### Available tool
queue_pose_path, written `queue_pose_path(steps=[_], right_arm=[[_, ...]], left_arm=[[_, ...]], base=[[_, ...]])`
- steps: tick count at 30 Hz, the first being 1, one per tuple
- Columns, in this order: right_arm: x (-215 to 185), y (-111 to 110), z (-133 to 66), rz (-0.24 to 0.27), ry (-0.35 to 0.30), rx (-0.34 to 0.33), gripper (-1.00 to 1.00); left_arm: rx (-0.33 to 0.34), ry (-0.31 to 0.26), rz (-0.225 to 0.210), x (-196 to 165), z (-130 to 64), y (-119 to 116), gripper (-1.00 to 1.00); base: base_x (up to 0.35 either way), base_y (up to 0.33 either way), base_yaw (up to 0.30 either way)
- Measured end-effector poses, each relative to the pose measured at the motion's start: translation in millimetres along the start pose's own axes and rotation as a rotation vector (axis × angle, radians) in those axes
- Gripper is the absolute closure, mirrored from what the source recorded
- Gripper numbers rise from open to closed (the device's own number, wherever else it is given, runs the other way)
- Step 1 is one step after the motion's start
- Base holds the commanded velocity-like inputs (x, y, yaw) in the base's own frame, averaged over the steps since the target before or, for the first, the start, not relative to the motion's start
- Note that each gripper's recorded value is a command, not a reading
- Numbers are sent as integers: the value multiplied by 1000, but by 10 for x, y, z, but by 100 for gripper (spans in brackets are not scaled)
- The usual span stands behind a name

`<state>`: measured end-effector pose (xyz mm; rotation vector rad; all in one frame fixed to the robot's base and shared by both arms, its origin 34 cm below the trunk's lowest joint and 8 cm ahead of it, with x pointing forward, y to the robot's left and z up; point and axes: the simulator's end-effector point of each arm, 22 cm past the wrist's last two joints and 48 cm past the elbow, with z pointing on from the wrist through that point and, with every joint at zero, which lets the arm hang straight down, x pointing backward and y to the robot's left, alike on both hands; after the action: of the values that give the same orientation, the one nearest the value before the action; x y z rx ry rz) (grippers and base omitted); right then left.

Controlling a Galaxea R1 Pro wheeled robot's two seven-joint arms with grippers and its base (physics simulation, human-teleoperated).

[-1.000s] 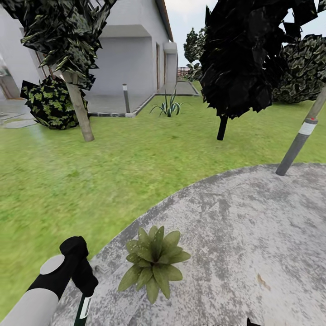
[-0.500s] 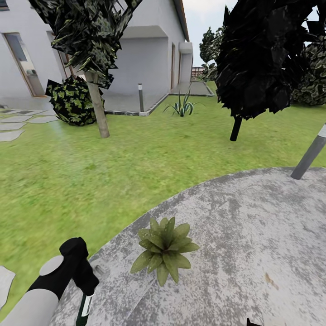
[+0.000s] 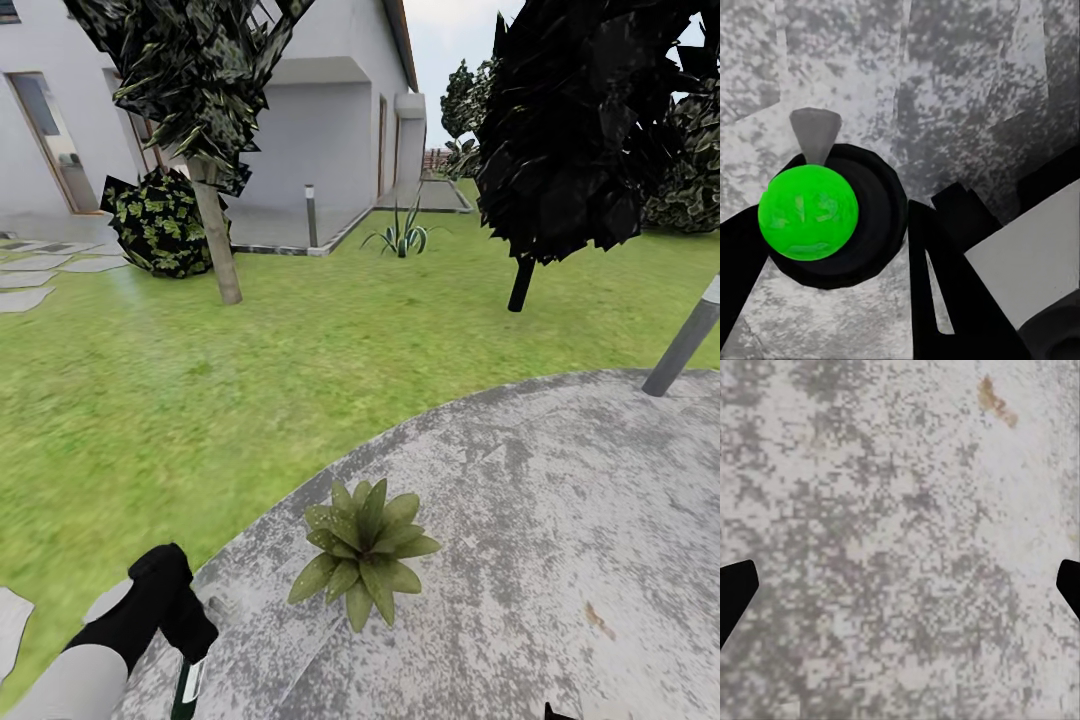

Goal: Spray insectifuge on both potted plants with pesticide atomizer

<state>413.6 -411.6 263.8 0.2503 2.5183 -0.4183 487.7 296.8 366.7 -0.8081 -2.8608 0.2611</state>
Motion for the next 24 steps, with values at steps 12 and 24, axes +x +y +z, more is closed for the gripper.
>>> queue_pose_path(steps=[12, 24], right_arm=[[-18, -42, 7, 1, -5, 6, -100], [18, -75, 17, -4, 3, 15, -100]], left_arm=[[84, -39, 70, -72, 37, -129, 100], [149, 118, 150, -14, -271, -224, 100]], base=[[0, 0, 0], [1, -1, 171]])
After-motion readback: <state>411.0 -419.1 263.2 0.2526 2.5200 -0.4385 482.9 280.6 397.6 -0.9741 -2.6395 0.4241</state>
